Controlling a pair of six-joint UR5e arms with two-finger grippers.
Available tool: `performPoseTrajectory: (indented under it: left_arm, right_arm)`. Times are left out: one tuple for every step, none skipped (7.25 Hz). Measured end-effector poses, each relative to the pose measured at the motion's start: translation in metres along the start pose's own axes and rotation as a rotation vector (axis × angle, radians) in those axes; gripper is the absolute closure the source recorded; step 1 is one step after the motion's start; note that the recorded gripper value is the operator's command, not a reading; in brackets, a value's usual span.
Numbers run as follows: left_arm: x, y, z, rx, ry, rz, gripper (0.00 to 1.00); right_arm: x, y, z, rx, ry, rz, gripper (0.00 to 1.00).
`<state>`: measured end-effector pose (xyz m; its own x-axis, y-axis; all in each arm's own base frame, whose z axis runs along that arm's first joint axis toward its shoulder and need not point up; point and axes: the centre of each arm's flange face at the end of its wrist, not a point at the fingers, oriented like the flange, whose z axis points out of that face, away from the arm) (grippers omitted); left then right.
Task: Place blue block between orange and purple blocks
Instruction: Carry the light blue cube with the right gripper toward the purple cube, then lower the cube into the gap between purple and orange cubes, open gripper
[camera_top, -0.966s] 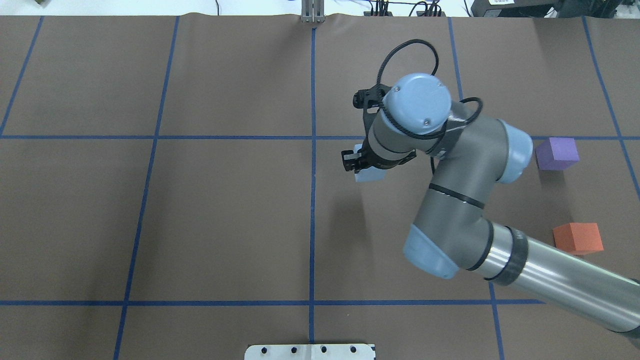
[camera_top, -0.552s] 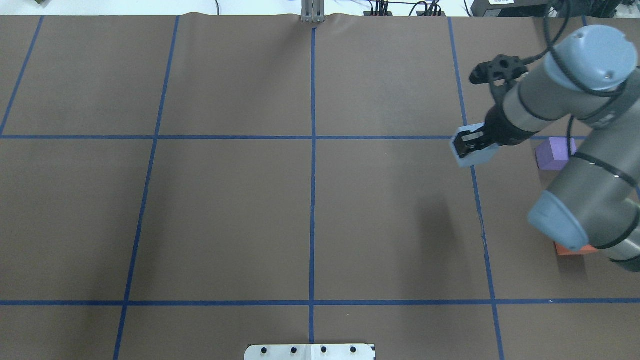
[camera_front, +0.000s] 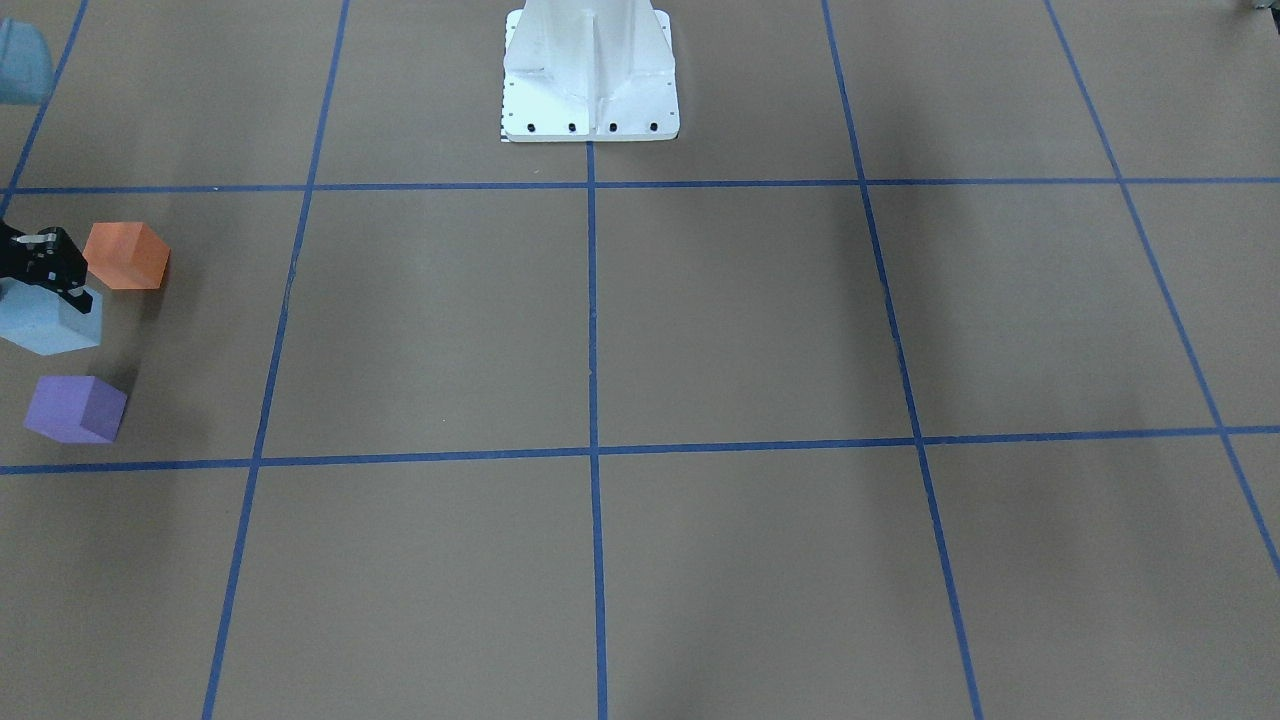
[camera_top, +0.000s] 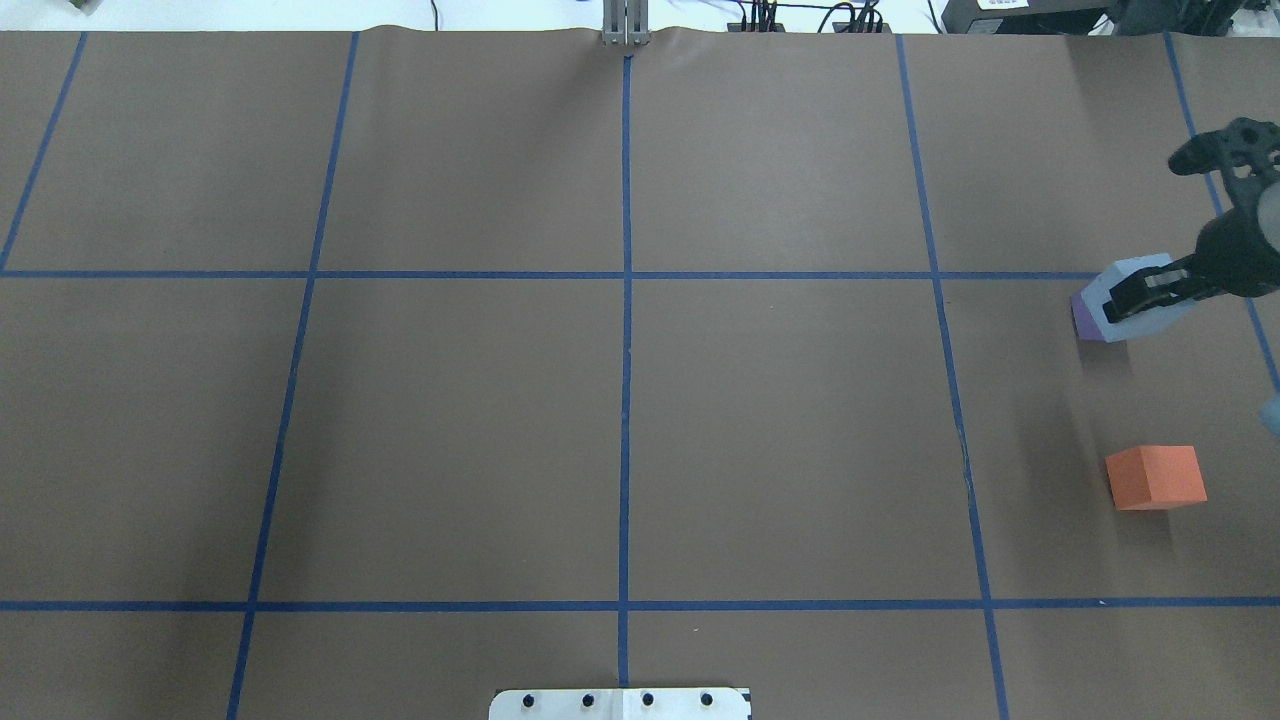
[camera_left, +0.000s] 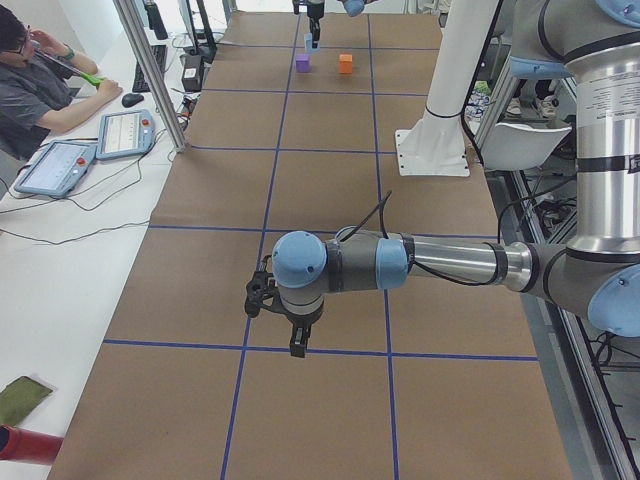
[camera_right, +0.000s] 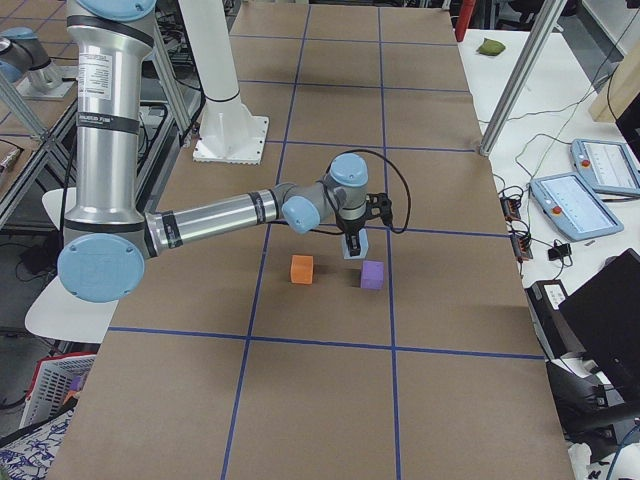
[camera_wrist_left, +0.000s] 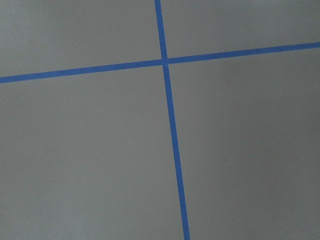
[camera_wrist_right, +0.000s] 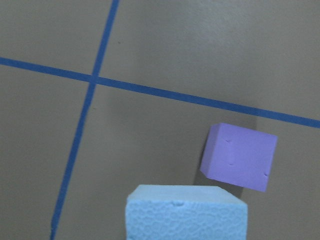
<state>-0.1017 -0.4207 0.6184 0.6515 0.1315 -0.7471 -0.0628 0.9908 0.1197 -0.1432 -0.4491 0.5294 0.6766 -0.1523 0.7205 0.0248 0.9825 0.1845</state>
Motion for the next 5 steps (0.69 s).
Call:
performPoseTrajectory:
  left_arm:
    - [0.001,0.0,0.0,0.001,0.0,0.001,0.0]
    - [0.001,0.0,-0.001,0.003,0.0,0.003,0.0]
    - [0.002,0.0,-0.002,0.003,-0.001,0.004,0.0]
    - [0.002,0.0,-0.002,0.004,-0.001,0.005,0.0]
    - [0.002,0.0,-0.002,0.004,-0.002,0.005,0.0]
  right_arm:
    - [0.015,0.015,0.006,0.028,-0.021,0.074,0.56]
    - [0.016,0.027,0.011,0.055,-0.039,0.135,0.56]
    - [0.007,0.035,0.024,0.071,-0.027,0.164,0.56]
    - [-0.003,0.042,0.041,0.08,0.004,0.173,0.56]
    - [-0.008,0.05,0.055,0.088,0.033,0.167,0.54]
